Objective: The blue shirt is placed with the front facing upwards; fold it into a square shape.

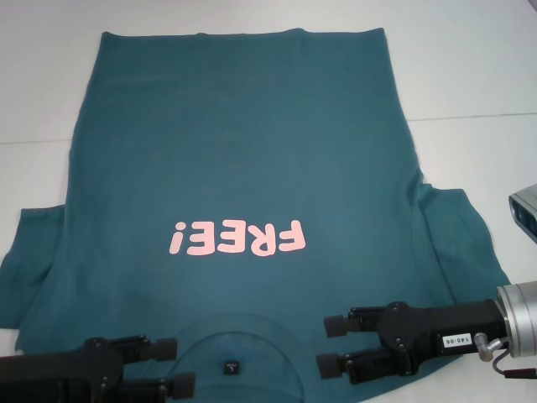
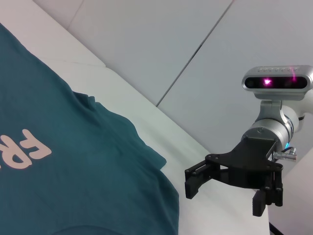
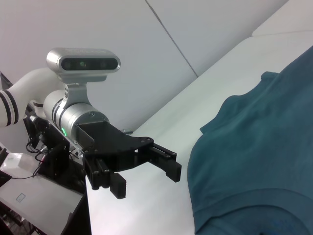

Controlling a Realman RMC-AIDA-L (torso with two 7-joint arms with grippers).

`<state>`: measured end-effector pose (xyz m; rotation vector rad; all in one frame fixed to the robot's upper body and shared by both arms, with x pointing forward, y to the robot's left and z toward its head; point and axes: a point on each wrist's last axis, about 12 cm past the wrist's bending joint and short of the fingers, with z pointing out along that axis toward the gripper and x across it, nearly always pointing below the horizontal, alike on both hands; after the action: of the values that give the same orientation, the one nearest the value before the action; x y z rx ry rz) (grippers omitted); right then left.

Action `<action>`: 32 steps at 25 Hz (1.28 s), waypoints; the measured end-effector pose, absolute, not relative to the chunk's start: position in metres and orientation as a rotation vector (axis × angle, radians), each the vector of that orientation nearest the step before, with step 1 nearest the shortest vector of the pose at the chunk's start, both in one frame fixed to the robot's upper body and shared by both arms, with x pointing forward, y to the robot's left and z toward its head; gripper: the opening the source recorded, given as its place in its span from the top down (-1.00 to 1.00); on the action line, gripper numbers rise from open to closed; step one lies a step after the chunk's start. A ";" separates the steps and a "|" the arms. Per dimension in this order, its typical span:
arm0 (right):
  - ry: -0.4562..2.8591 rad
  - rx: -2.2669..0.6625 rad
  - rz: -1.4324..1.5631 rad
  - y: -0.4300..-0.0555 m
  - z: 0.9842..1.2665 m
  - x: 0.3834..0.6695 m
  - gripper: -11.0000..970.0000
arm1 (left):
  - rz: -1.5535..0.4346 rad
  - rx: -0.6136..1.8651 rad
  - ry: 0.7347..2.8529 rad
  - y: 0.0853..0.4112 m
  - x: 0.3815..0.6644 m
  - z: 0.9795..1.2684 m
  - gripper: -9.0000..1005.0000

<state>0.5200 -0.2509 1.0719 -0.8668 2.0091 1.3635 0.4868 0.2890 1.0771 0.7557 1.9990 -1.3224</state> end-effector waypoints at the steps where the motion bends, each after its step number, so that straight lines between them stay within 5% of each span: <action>1: 2.010 -0.866 1.364 -0.251 1.072 0.520 -0.95 | -1.322 0.756 1.999 0.289 0.487 1.077 -0.67; 16: 2.013 -0.850 1.369 -0.252 1.071 0.519 -0.95 | -1.333 0.731 1.999 0.290 0.487 1.078 -0.67; 26: 2.213 -0.155 1.482 -0.280 1.090 0.552 -0.95 | -1.472 -0.303 2.118 0.338 0.534 1.105 -0.64; 32: 2.179 -0.075 1.499 -0.296 1.105 0.561 -0.95 | -1.275 -0.462 2.108 0.366 0.554 1.108 -0.62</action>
<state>0.5613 -0.2959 1.1055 -0.0748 2.1794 1.4991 0.5536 0.3661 1.1080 -0.4620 2.1081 -1.2750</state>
